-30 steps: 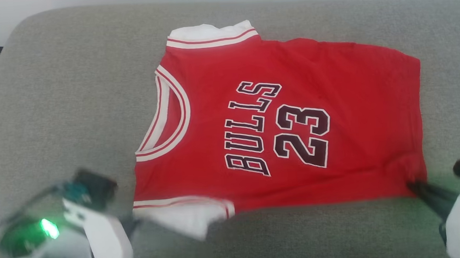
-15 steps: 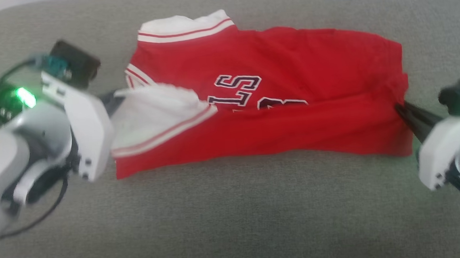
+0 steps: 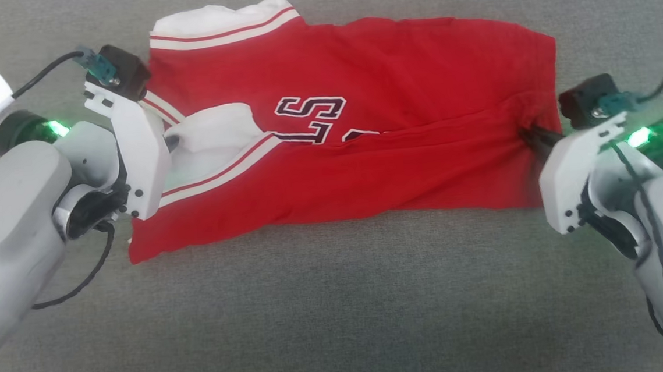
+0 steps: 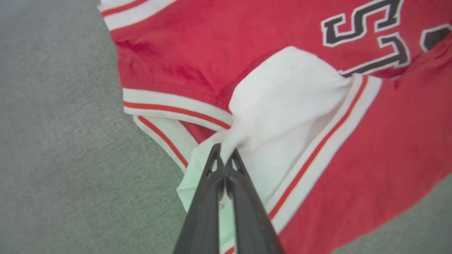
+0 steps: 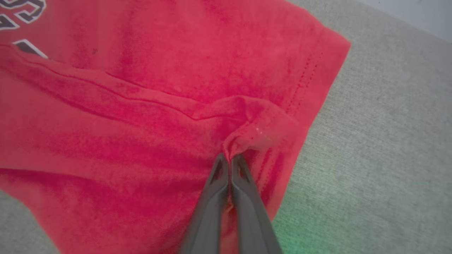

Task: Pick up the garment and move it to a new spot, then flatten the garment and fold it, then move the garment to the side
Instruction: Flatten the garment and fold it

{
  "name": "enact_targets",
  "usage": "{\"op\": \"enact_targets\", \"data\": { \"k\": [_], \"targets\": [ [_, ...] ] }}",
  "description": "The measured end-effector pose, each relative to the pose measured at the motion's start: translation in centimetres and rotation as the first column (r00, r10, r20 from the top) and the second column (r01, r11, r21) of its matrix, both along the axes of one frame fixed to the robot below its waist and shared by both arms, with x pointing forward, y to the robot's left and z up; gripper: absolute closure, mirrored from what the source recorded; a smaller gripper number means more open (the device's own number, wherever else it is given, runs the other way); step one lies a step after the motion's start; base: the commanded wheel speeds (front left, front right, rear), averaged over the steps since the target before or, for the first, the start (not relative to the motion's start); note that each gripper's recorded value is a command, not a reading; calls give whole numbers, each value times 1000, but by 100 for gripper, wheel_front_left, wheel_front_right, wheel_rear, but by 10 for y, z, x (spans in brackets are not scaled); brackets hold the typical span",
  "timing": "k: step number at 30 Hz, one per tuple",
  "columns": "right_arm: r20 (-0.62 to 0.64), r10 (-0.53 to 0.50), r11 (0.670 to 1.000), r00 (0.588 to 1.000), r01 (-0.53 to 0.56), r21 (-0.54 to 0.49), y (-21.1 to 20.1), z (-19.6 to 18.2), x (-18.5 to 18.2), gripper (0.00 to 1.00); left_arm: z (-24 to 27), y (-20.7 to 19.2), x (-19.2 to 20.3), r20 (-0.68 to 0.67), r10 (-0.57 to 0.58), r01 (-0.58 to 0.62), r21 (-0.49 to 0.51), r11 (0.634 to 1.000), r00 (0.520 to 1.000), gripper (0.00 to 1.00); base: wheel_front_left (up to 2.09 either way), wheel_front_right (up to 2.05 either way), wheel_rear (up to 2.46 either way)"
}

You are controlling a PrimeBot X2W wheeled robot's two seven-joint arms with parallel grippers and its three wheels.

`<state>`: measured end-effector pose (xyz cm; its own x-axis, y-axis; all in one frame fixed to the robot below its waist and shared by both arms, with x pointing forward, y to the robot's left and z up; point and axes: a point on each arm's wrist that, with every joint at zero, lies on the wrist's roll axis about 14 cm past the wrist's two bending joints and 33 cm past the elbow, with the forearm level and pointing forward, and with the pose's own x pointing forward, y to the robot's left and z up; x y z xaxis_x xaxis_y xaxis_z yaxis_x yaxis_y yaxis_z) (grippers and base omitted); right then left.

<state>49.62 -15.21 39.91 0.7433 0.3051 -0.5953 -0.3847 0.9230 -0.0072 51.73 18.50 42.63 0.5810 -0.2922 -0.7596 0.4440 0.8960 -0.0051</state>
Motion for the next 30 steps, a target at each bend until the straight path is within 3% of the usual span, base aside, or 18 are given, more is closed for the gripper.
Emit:
{"op": "enact_targets", "data": {
  "k": [5,6,7,8,9,10,11,12,18,22,26,30],
  "targets": [
    [-30,9,1000,1000,-9,-5,3,-5,2,100,-21,3,-1,-73,47,-48,-17,999,996,98,0,0,0],
    [-32,11,1000,999,-11,-4,4,-5,3,95,-23,4,-1,-85,58,-60,-23,998,995,86,0,0,0],
    [-29,13,1000,999,-13,-2,5,-4,4,82,-23,3,-1,-91,65,-69,-33,997,994,69,0,0,0],
    [-28,14,1000,1000,-14,1,7,-2,5,73,-23,4,-1,-87,71,-75,-33,997,994,33,0,0,0],
    [-25,16,1000,1000,-16,2,7,-1,5,57,-21,5,1,-81,80,-83,-39,996,993,0,0,0,0],
    [-23,17,1000,1000,-17,8,8,0,5,38,-18,5,1,-82,89,-94,-50,994,993,0,0,0,0],
    [-17,20,1000,1000,-20,11,9,2,5,9,-15,4,2,-76,91,-95,-53,994,993,0,0,0,0],
    [-4,23,1000,1000,-23,15,10,6,5,0,-11,4,3,-66,93,-97,-57,994,993,0,0,0,0],
    [139,-3,998,990,-6,68,7,45,15,0,19,10,1,-30,112,-113,-74,991,993,0,0,0,0],
    [272,-54,994,961,27,103,-4,73,20,0,31,18,-9,-25,132,-133,-66,989,991,0,0,0,0],
    [408,-97,990,908,45,134,-9,100,20,0,29,23,-29,-75,164,-169,-75,983,984,0,0,0,0],
    [541,-159,984,826,85,159,-21,128,19,0,21,27,-50,-123,177,-185,-61,981,977,0,0,0,0]
  ]
}}
